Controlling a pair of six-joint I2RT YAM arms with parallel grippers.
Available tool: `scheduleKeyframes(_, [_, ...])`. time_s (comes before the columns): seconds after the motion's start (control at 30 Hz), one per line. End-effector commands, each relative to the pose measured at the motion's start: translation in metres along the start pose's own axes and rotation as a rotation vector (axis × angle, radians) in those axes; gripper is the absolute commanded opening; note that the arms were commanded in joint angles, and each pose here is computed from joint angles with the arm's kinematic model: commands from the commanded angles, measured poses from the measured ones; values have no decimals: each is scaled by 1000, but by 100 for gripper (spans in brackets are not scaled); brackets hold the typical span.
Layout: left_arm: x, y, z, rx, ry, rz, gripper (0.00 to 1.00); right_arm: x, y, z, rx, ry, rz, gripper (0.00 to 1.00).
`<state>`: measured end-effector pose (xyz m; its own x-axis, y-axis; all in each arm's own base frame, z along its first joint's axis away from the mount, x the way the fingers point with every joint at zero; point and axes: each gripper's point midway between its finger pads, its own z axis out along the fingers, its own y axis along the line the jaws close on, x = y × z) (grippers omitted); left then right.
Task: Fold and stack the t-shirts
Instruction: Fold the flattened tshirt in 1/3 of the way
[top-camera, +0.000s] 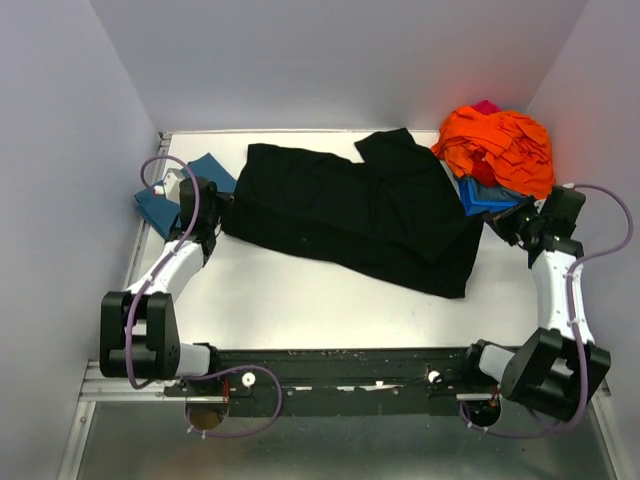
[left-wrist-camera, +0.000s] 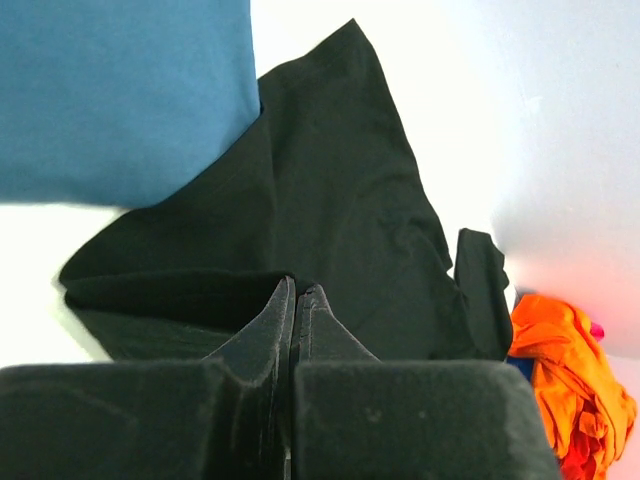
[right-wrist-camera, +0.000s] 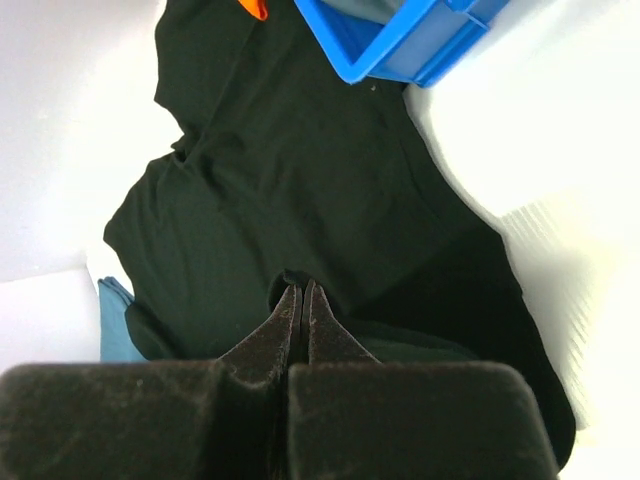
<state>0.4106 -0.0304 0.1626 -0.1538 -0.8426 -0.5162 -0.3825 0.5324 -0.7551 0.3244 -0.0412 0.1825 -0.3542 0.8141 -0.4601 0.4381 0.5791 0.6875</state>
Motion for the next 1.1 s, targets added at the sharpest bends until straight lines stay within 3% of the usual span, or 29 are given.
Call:
scheduleKeyframes(0.0, [-10,-14,20,8,-31,9,0,-21,31,18,-72,-9,-35,1])
scheduleKeyframes(0.27, [-21,-9,37,-65,-62,56,0,-18,38,58,-33,110,-95,1])
scheduleKeyframes(0.7, [-3,0,71,-81,-11,56,0,-24,33,75,12,105,-126,1])
scheduleKeyframes(0.8, [-1,3,78,-96,-4,57,0,-25,33,81,21,111,-130,5])
scheduleKeyframes(0.83, [-1,4,80,-105,-7,56,0,-25,33,83,28,113,-130,11])
scheduleKeyframes(0.87, [-1,3,81,-104,-8,55,0,-24,32,84,36,122,-129,25])
scheduleKeyframes(0.9, [-1,4,83,-117,0,58,9,-22,31,82,51,127,-125,64])
scheduleKeyframes(0.93, [1,9,84,-152,15,57,35,-19,30,80,62,118,-131,79])
scheduleKeyframes(0.97, [-1,7,84,-158,20,63,61,-18,26,75,83,95,-134,80])
scheduleKeyframes(1.0, [-4,5,84,-159,18,80,69,-18,22,71,100,64,-129,80])
scheduleKeyframes(1.07, [-8,-2,80,-135,7,88,70,-11,11,59,122,16,-109,79])
